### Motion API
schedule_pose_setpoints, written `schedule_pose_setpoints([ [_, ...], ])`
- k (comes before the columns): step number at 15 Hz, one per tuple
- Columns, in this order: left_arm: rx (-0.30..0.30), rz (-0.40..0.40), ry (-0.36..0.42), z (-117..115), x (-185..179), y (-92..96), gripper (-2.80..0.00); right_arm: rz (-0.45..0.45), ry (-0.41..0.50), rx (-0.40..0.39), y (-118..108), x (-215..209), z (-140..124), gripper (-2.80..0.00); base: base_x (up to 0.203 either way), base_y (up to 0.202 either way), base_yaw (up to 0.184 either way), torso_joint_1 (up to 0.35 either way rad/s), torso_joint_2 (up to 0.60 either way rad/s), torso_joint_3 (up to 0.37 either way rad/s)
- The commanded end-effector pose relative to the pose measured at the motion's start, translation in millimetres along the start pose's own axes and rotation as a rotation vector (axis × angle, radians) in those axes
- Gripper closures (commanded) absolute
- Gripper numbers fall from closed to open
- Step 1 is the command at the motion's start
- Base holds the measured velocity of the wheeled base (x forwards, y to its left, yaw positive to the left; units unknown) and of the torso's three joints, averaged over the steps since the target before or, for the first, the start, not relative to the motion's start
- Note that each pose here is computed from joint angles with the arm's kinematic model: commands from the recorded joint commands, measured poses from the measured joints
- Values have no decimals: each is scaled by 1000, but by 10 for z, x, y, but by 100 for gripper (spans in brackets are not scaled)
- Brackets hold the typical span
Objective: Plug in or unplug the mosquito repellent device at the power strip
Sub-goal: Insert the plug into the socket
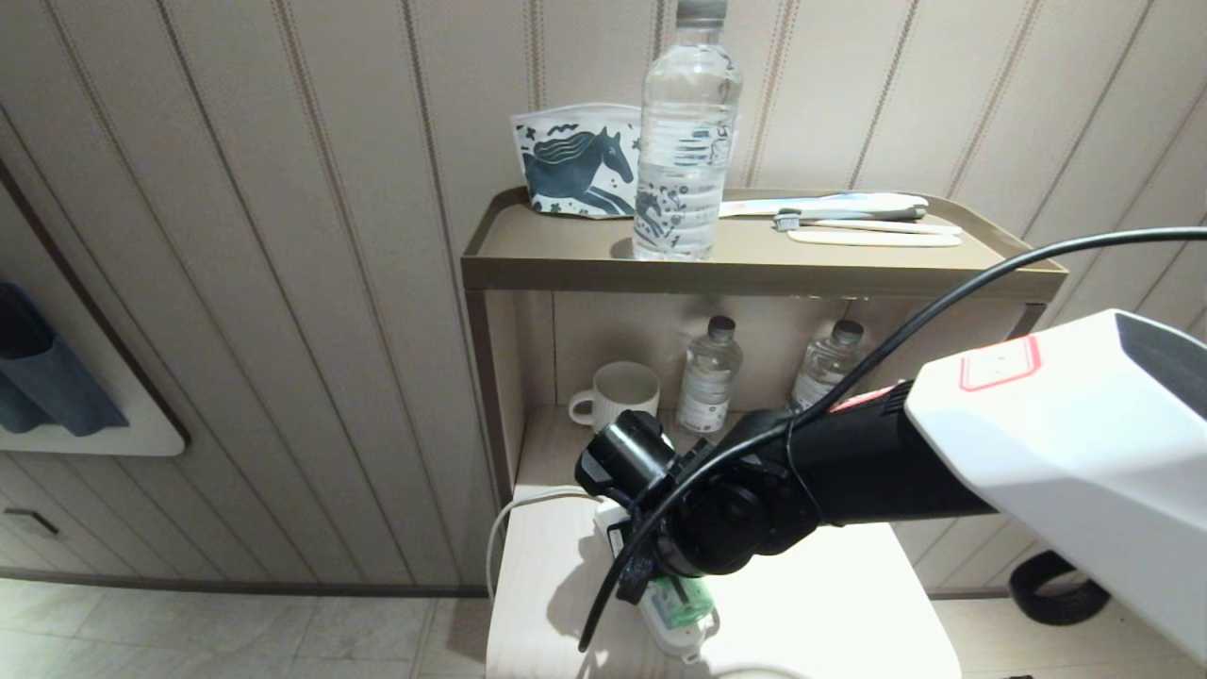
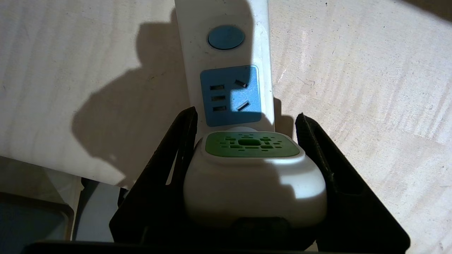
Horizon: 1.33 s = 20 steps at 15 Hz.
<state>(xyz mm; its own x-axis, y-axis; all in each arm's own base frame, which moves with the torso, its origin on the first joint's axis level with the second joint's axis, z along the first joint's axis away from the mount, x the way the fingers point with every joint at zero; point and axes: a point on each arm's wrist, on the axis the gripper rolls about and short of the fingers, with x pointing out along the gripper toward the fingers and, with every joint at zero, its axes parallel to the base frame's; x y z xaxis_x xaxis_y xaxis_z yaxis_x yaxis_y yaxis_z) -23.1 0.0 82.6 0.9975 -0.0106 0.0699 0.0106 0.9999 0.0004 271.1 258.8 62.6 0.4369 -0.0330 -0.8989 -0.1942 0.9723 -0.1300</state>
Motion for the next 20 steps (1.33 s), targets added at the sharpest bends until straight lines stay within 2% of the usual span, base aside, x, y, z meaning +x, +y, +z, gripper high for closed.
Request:
schedule_pose_setpoints([
  [1,0,-2,-1,1,0,0,0,14,-34,19,-11,-113,50,0,0,0,0,0,0,0],
  [8,0,0,-1,1,0,0,0,1,7,6,-41,-152,20,0,0,0,0,0,0,0],
  [12,0,1,-1,1,0,0,0,11,-7,16,-26,-187,76,0,0,0,0,0,0,0],
  [15,-1,0,-1,1,0,0,0,10,38,12,-32,-231,107,0,0,0,0,0,0,0],
  [16,-1,0,-1,1,0,0,0,9,48,15,-32,-245,116,-280,0,0,0,0,0,0],
  [20,-2,-2,-1,1,0,0,0,39,50,21,-9,-261,145,-280,0,0,0,0,0,0],
])
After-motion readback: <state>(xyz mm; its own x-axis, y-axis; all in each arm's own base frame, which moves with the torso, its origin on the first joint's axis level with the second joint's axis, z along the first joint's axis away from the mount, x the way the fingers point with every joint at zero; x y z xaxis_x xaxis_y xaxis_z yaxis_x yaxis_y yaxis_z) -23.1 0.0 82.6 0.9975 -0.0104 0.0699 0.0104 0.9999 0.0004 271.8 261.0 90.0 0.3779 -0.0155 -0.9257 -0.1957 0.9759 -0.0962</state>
